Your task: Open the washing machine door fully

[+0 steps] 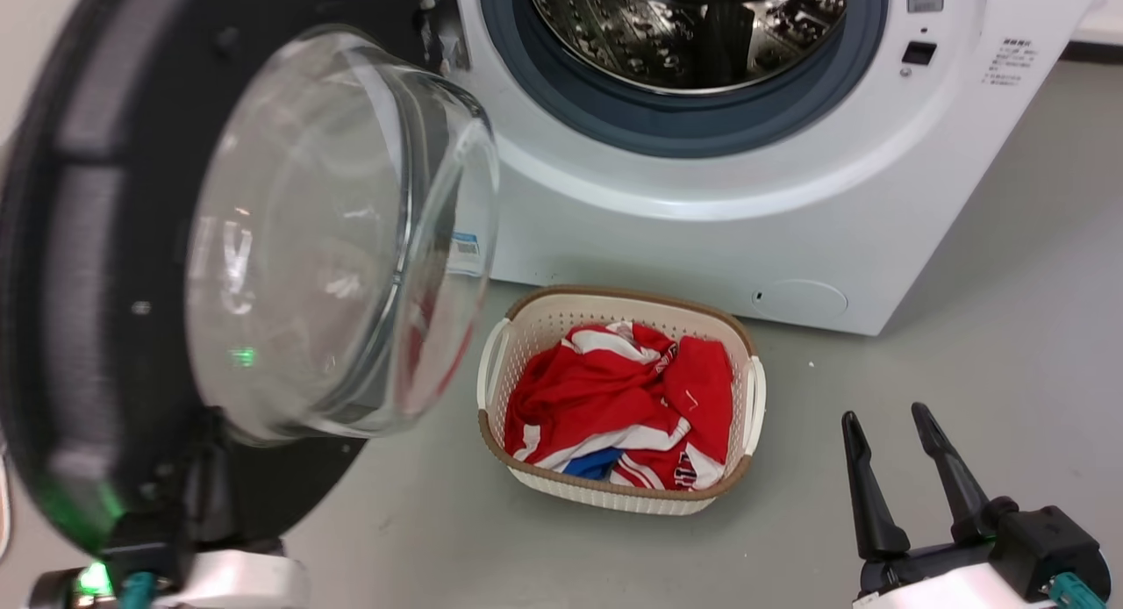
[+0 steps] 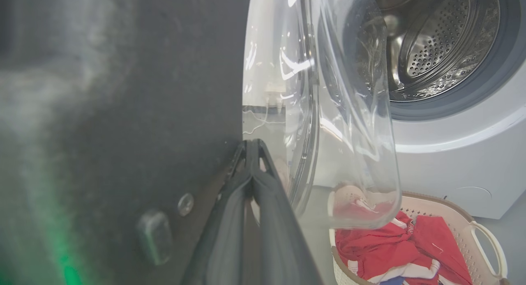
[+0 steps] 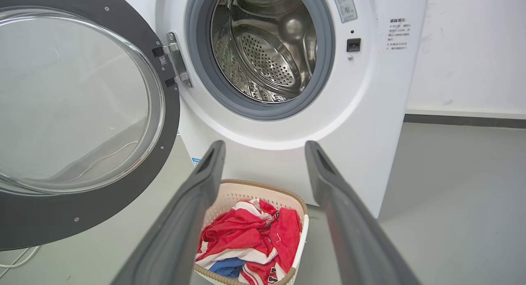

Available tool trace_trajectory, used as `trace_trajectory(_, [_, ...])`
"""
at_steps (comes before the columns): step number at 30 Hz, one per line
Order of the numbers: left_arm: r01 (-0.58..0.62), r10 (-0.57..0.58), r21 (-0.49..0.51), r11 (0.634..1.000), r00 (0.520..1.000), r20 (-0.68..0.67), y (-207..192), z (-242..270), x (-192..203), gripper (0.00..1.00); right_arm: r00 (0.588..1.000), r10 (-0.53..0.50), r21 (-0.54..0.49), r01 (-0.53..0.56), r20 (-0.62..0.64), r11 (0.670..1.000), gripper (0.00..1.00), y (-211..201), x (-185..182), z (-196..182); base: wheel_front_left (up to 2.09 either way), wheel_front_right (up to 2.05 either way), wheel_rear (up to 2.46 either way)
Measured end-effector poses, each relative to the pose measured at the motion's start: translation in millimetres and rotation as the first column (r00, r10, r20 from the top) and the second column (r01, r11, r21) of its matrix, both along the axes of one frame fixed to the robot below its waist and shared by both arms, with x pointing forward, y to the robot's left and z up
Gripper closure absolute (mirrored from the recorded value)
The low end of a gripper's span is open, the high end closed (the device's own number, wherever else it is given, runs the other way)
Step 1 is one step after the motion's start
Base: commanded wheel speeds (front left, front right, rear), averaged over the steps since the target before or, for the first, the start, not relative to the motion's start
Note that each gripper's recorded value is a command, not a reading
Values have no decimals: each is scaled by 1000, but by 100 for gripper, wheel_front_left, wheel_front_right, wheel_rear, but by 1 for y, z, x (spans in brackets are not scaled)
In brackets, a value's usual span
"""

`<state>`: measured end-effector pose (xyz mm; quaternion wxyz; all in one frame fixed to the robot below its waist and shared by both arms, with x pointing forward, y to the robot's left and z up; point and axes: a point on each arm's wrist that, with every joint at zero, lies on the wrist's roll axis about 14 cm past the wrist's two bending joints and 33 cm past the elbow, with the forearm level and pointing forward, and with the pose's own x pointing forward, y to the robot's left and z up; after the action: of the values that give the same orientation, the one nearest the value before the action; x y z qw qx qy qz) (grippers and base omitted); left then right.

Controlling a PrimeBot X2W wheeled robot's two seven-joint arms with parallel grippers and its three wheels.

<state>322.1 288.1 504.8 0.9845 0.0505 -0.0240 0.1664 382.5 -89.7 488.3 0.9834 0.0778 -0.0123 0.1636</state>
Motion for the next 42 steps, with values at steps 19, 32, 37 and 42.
trace_trajectory(19, [-278, 278, 37, 960, 960, 8, 96, 6, 1, 100, 999, 2, -17, -3, -41, 1000, 0, 2, 24, -21, 0, 0, 0])
trace_trajectory(32, [-336, 336, 27, 941, 942, 2, 135, 6, 17, 100, 999, -14, -27, 13, -40, 1000, 0, -3, 29, -24, 0, 0, 0])
trace_trajectory(37, [-342, 342, 29, 939, 940, 4, 146, 8, 30, 100, 999, -22, -34, 20, -47, 999, 0, -6, 31, -27, 0, 0, 0])
trace_trajectory(42, [-364, 364, 23, 931, 932, 10, 158, 11, 39, 100, 998, -24, -39, 22, -51, 999, 0, -6, 33, -30, 0, 0, 0])
